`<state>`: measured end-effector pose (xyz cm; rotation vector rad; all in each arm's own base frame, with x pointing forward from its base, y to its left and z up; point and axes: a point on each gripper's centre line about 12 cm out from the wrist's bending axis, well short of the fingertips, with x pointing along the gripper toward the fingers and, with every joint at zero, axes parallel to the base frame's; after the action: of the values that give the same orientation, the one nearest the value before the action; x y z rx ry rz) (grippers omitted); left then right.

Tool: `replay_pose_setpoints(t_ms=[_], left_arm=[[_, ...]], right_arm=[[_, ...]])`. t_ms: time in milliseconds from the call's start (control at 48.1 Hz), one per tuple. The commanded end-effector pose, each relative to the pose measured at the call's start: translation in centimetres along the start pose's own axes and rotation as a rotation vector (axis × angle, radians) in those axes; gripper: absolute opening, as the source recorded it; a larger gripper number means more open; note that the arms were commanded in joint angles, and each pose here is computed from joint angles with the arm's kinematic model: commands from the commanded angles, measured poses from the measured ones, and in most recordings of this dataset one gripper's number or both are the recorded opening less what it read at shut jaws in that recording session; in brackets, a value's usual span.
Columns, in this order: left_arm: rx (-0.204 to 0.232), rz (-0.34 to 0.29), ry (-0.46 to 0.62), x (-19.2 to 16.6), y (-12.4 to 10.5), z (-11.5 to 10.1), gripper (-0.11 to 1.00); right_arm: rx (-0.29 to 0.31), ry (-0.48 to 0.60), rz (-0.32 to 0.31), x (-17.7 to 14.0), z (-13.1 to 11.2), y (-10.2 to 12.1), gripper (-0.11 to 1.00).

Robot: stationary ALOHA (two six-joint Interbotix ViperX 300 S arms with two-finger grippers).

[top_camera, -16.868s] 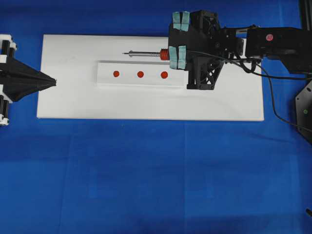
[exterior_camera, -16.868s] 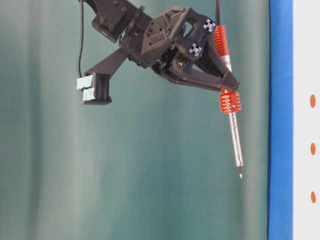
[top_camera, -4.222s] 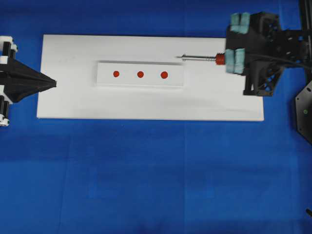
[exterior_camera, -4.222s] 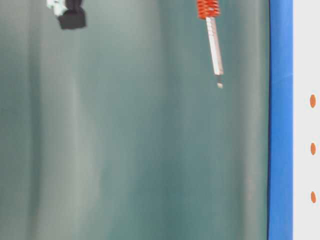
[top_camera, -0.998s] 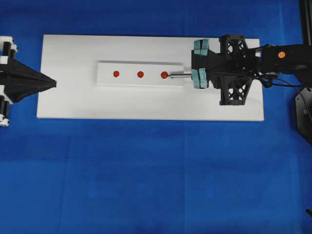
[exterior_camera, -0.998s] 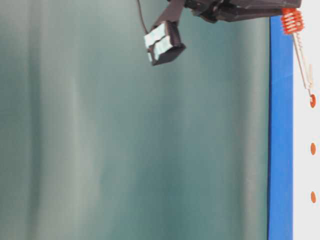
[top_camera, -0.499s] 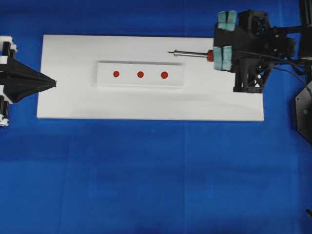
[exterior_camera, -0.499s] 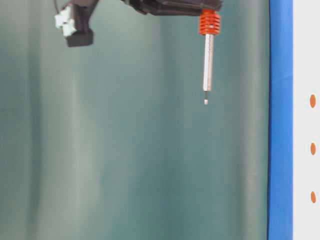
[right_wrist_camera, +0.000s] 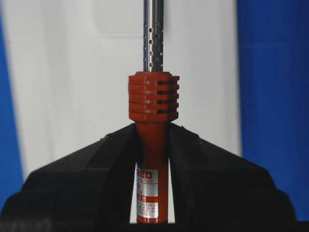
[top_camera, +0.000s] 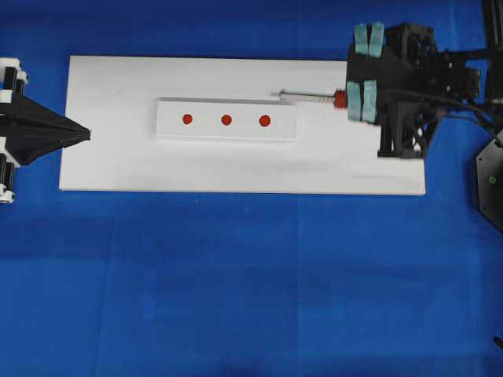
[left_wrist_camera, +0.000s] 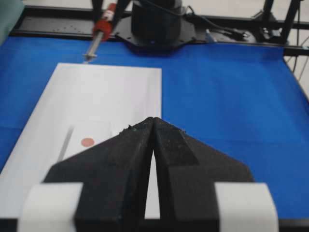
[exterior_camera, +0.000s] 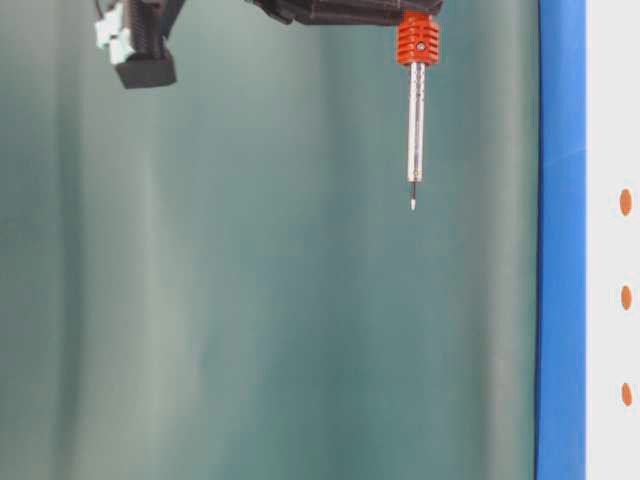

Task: Touch the tip of the soldering iron to the mark.
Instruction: 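Lift the iron and carry it back down to the blue cloth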

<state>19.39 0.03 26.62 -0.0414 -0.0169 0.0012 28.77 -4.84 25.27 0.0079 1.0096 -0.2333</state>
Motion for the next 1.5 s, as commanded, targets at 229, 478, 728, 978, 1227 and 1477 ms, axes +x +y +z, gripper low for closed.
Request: replay_pose_setpoints(t_ms=[229,478,728,978,1227,1477], left_arm=[[-0.002,0.000,-0.020,0.1,0.0,0.5,0.00],[-0.008,0.000,-0.020,0.1,0.0,0.5,0.00],[-0.015,0.000,-0.018,0.1,0.0,0.5,0.00],[-0.017,0.000,-0.020,0.1,0.0,0.5,0.00],[-0.017,0.000,-0.020,0.1,0.0,0.5,0.00],[-0.017,0.000,-0.023,0.1,0.0,0.6,0.00]], right_arm=[[0.037,-0.040,0.106,-2.2,-0.4,6.0,0.07],[0.041,-0.034,0.165,-3.3,-1.6,11.6,0.07],[0.024,0.003,0.140,-3.9,-2.8,16.2,0.07],[0.000,-0.001,0.127,-3.4,-1.9,17.8,0.07],[0.009,-0.065,0.134,-1.3,2.2,18.8,0.07],[-0.027,-0.112,0.126,1.4,7.3,19.8,0.07]])
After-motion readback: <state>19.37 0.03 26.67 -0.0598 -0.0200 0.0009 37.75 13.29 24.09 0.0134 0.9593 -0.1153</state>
